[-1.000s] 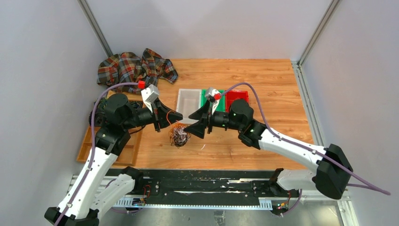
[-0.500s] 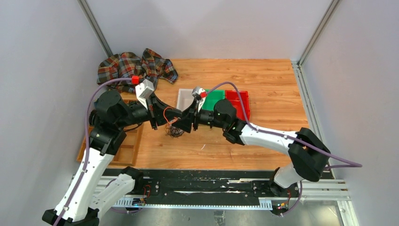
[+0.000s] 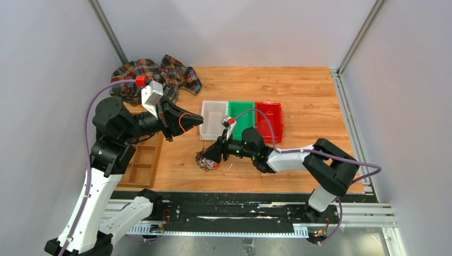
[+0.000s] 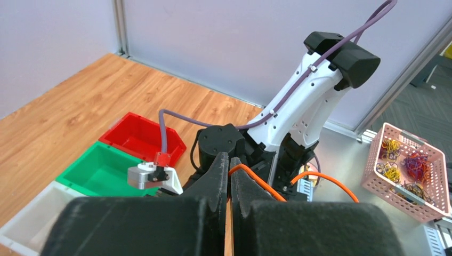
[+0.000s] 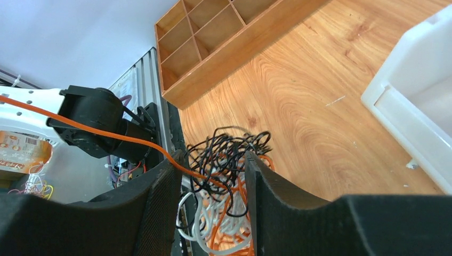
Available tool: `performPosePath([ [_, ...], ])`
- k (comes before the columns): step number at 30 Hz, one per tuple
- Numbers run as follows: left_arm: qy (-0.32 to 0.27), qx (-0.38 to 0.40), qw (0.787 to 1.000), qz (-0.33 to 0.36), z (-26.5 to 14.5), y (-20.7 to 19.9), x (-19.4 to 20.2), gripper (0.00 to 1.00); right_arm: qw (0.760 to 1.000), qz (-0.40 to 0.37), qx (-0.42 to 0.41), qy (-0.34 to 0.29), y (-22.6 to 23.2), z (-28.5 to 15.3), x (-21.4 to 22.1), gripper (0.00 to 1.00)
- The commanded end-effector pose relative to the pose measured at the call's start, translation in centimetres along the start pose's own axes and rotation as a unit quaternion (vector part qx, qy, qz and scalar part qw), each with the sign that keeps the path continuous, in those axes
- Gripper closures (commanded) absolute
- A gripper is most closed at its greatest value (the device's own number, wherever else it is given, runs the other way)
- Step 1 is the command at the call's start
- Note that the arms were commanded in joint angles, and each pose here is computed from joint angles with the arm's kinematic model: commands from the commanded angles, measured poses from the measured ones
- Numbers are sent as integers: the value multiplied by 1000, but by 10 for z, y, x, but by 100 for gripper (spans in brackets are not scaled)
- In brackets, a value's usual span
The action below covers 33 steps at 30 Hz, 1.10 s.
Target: Untangle the cables
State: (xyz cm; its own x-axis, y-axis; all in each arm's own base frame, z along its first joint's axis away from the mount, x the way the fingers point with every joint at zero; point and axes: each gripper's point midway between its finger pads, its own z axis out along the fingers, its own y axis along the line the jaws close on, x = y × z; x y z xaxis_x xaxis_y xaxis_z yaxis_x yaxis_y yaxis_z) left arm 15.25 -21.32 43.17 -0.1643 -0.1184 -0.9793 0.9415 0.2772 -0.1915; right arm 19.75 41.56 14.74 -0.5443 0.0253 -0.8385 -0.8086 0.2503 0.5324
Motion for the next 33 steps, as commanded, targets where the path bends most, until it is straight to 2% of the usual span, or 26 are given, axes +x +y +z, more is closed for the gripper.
performPosePath([
  [1, -25, 19, 999, 35, -1, -14, -28, 99, 1000, 9, 4, -16, -1, 0, 5, 52],
  [5, -36, 15, 998, 49, 0, -14, -42, 99, 1000, 12, 21, -2, -8, -2, 19, 46],
  [10, -52, 13, 996, 76, 1, -16, -63, 99, 998, -17, 53, 23, -13, -3, 27, 45],
  [19, -118, 2, 981, 153, -2, -32, -141, 99, 996, -1, 71, 46, -25, 2, 49, 49],
  [26, -181, -26, 956, 231, -12, -45, -203, 100, 993, 24, 98, 65, -39, 1, 75, 51],
  [29, -182, -28, 953, 239, -11, -44, -208, 100, 994, 20, 98, 48, -33, -3, 62, 50],
  [33, -154, -26, 964, 215, -6, -33, -183, 100, 994, 1, 108, 34, -16, -10, 24, 42],
])
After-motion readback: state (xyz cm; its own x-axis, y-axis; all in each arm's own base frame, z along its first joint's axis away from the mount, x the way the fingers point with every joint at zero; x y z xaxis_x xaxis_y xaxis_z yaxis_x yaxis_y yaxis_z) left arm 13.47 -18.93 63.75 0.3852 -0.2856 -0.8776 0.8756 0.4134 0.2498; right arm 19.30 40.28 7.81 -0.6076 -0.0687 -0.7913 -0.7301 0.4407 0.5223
